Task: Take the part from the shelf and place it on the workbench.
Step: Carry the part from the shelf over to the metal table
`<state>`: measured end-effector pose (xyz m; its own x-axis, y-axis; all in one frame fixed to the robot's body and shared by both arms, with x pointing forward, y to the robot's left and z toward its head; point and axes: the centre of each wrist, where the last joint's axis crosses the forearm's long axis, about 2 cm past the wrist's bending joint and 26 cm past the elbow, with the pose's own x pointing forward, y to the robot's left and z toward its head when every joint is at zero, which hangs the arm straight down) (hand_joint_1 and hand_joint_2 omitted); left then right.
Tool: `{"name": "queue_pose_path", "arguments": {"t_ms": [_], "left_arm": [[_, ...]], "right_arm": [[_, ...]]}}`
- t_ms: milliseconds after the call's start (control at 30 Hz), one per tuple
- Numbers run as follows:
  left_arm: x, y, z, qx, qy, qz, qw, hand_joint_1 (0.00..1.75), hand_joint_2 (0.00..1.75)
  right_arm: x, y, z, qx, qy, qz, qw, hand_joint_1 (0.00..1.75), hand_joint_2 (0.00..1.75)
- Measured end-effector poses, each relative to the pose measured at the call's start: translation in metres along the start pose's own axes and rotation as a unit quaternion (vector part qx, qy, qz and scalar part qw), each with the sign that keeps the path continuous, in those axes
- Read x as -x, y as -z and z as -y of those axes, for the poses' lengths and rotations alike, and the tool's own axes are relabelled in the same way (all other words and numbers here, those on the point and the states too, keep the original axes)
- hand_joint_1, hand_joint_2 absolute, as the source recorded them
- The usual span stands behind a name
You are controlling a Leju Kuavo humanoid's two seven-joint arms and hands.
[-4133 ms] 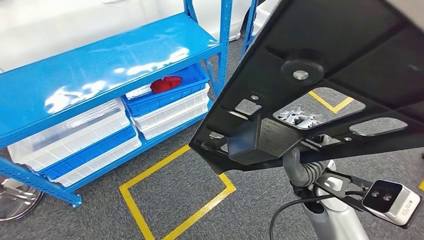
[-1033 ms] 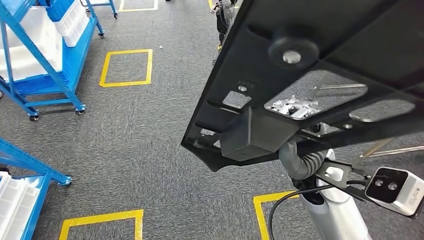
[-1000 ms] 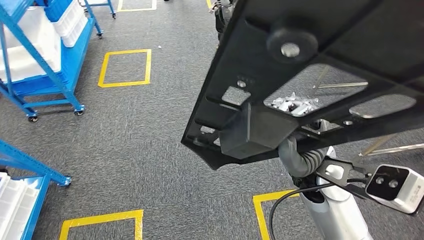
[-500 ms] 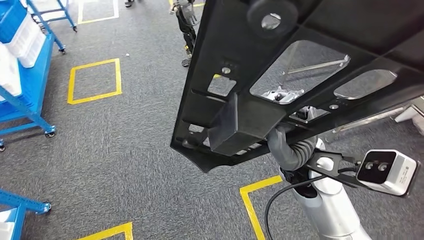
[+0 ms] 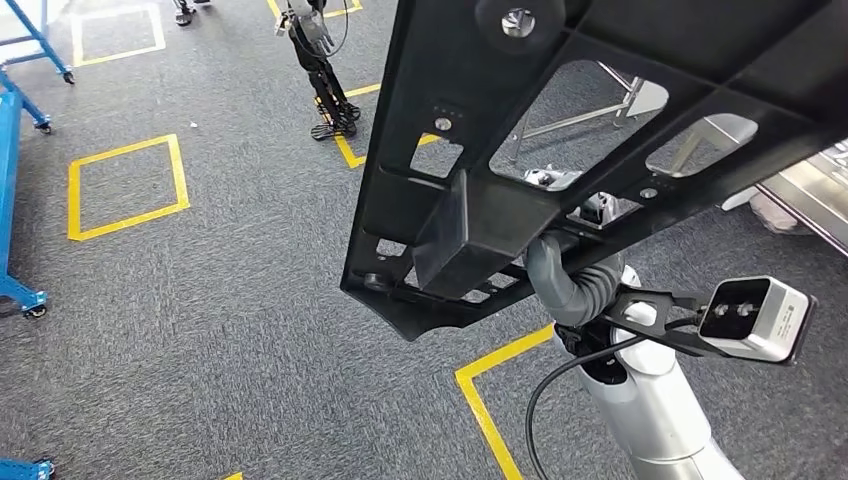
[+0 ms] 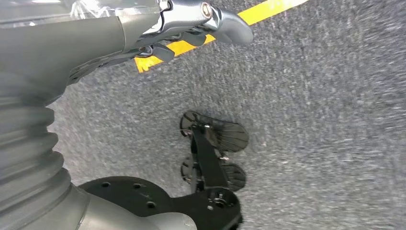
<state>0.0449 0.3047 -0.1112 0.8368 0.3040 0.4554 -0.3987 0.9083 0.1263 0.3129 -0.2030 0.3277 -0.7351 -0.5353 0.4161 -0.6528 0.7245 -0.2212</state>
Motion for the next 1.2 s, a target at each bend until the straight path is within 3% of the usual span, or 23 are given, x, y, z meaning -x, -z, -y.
{"name": "queue_pose_path", "arguments": {"t_ms": [433, 1200], "left_arm": [[-0.001, 0.000, 0.004, 0.011, 0.008, 0.006, 1.000, 0.00, 1.75], [0.004, -0.002, 0.004, 0.004, 0.011, 0.002, 1.000, 0.00, 1.75]], "right_arm": [[0.007, -0.004, 0.013, 0.023, -0.010, -0.027, 0.999, 1.75, 1.75], [0.016, -0.003, 0.008, 0.030, -0.008, -0.034, 0.999, 1.75, 1.75]]}}
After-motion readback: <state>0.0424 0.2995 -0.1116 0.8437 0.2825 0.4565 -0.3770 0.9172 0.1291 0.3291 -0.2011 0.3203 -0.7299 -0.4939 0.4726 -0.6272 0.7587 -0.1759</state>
